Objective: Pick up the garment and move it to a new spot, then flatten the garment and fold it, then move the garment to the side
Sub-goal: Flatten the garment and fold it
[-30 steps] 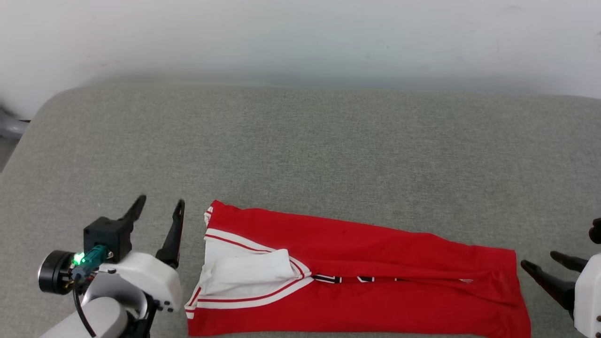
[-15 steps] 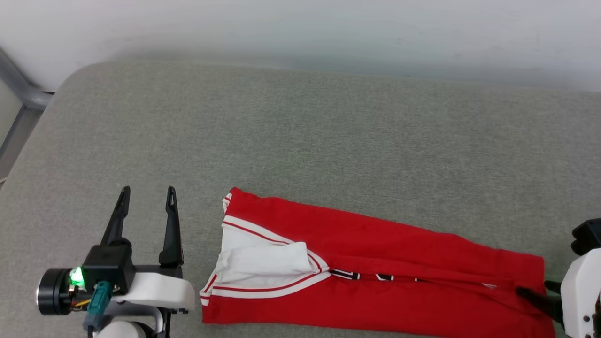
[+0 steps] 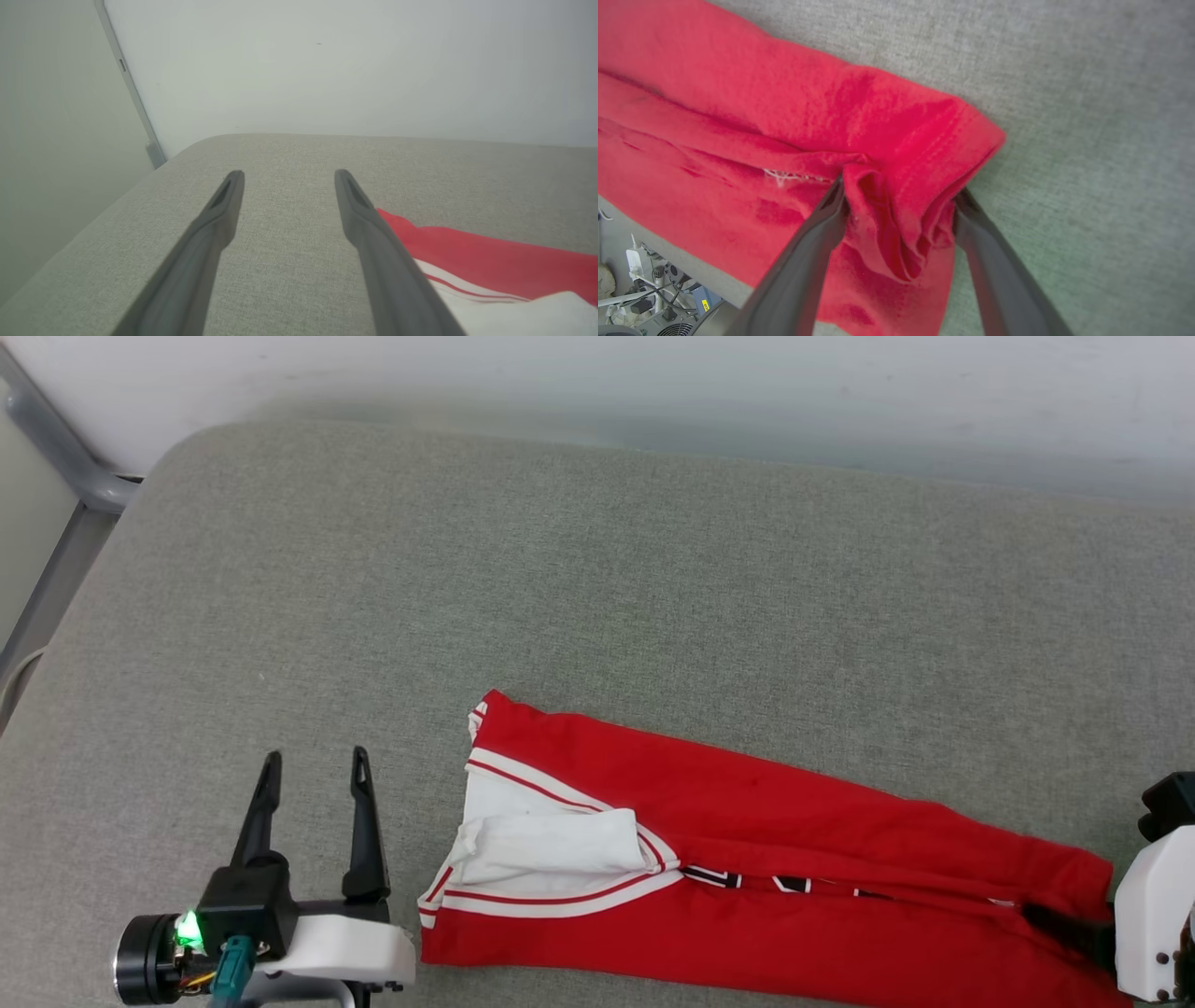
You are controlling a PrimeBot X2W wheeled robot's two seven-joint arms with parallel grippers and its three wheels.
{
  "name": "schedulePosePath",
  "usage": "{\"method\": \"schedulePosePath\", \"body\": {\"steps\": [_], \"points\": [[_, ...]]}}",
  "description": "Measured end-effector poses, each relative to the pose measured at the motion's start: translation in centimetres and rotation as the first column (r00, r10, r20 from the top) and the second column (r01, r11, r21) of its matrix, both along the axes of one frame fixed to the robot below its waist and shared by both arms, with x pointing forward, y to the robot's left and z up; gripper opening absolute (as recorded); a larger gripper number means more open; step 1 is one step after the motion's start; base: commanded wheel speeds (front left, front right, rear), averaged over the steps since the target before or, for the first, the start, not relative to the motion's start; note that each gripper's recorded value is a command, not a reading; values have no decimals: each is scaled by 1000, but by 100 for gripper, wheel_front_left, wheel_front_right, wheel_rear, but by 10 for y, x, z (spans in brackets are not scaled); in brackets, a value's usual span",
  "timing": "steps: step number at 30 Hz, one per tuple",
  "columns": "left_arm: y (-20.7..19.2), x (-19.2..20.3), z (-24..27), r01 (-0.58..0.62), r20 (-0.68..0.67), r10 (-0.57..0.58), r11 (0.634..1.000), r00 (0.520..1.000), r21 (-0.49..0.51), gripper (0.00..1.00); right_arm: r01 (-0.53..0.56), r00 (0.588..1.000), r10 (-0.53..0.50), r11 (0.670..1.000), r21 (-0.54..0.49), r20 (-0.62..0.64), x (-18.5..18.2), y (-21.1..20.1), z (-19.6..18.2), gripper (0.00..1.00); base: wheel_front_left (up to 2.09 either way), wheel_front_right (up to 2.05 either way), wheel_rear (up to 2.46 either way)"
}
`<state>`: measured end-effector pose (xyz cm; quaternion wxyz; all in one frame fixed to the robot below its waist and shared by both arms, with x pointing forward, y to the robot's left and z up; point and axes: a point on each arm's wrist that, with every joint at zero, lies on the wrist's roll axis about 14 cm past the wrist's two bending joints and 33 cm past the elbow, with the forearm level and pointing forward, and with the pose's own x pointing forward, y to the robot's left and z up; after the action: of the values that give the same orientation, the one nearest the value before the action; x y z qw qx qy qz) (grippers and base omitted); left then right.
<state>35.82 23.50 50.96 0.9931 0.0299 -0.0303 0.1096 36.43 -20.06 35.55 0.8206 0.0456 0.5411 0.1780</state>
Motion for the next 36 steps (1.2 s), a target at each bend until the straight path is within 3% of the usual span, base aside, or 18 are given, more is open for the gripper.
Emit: {"method": "schedulePosePath", "body": {"steps": [1,2,13,22,28,36], "points": [[0,0,-1,3,-3,-3,1000,1000,10,100,-2,1000,2,1000,0,1,0,0,0,13,0,0,0],[-1,-1,-3,6,-8,-6,1000,1000,14,100,-1,1000,1,1000,5,5,0,0,0,0,0,0,0],[-3,-8,-5,20,-6,-20,999,1000,34,100,39,994,-44,998,53,101,0,-6,20,0,0,0,0],[-13,-10,-6,55,-7,-55,998,998,38,100,143,978,-137,989,-32,156,2,-64,34,0,0,0,0],[-15,-12,-7,69,-11,-69,996,998,48,100,243,960,-221,962,-123,170,0,-113,36,0,0,0,0],[-16,-18,-10,80,-23,-78,994,997,68,100,231,952,-216,972,-45,217,5,-94,50,0,0,0,0]]}}
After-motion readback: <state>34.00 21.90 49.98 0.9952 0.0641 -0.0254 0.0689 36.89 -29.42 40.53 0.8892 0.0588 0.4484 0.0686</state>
